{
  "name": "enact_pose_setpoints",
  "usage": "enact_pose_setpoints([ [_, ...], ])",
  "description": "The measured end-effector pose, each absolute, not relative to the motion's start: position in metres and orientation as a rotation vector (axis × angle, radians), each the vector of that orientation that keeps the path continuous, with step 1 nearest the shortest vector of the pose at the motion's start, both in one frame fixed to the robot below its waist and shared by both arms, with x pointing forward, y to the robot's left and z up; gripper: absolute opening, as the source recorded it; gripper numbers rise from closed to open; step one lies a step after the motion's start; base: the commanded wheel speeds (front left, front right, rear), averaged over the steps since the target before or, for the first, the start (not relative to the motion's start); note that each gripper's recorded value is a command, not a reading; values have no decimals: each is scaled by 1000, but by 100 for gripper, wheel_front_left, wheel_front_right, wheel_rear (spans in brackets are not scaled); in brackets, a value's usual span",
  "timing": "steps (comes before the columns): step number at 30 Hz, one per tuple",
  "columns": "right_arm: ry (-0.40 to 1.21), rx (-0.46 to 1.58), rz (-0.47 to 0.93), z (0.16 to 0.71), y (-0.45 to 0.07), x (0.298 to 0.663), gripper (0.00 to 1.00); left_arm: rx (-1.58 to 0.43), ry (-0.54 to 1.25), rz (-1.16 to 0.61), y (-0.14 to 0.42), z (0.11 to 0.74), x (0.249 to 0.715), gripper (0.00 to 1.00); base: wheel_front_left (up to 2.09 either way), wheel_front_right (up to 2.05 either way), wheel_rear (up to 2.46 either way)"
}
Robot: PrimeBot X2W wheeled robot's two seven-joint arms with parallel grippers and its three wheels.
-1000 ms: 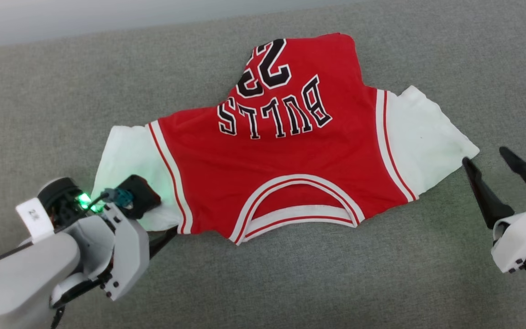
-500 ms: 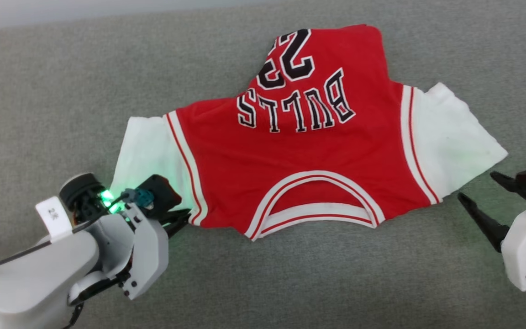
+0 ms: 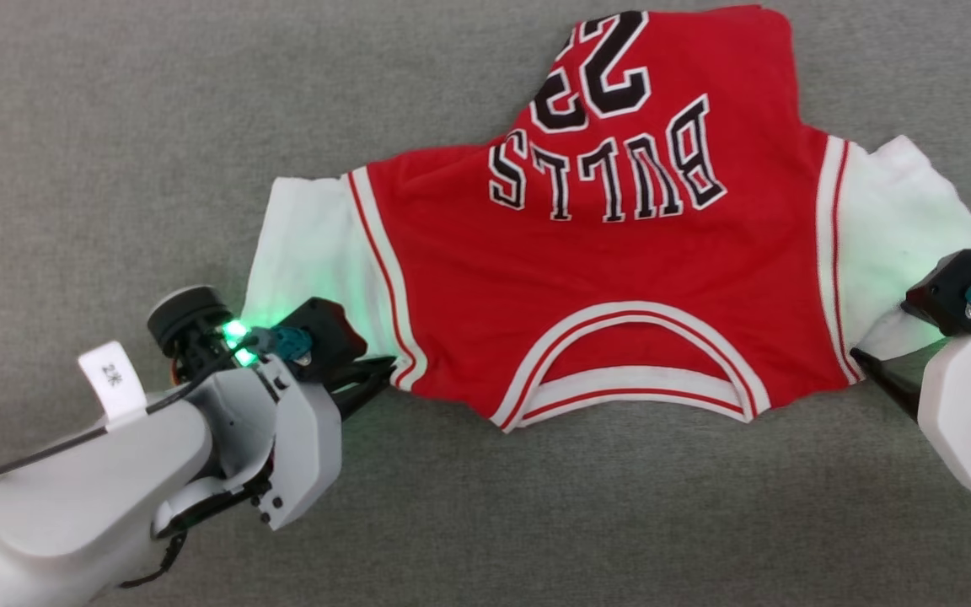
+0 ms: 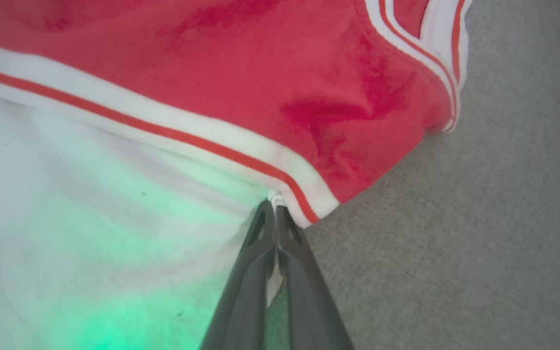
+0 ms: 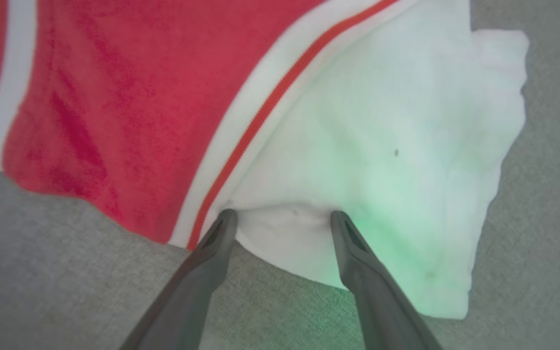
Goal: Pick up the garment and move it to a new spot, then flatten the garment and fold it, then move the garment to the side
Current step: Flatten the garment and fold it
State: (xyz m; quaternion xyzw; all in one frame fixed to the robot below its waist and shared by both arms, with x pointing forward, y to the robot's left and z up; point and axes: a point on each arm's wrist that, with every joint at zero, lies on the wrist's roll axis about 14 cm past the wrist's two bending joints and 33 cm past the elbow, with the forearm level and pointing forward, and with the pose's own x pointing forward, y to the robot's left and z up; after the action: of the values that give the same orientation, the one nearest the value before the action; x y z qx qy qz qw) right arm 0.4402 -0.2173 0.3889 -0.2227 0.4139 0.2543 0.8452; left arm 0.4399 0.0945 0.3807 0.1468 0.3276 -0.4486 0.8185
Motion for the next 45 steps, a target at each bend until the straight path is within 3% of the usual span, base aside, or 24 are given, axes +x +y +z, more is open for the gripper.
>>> enact_pose_setpoints([
  [4,891,-506,562,378,-217,447,100,292,698,-946,96,379,441,0,0,0,0],
  [5,891,-506,562,378,-217,447,47,292,698,-946,96,379,441,0,0,0,0],
  [7,897,-500,571,375,-216,449,0,268,698,-937,97,379,441,0,0,0,0],
  [15,787,-381,546,396,-210,459,0,90,615,-872,97,402,450,0,0,0,0],
  [24,613,-145,465,446,-207,481,0,-202,382,-779,96,471,479,0,0,0,0],
  [30,452,15,362,486,-204,544,0,-291,246,-704,100,514,533,0,0,0,0],
  [32,365,86,314,509,-201,581,0,-279,197,-649,109,529,569,0,0,0,0],
  [38,184,202,235,565,-199,643,0,-268,107,-539,123,564,635,0,0,0,0],
  [45,-122,232,127,666,-209,695,0,-263,-214,-376,143,670,705,0,0,0,0],
])
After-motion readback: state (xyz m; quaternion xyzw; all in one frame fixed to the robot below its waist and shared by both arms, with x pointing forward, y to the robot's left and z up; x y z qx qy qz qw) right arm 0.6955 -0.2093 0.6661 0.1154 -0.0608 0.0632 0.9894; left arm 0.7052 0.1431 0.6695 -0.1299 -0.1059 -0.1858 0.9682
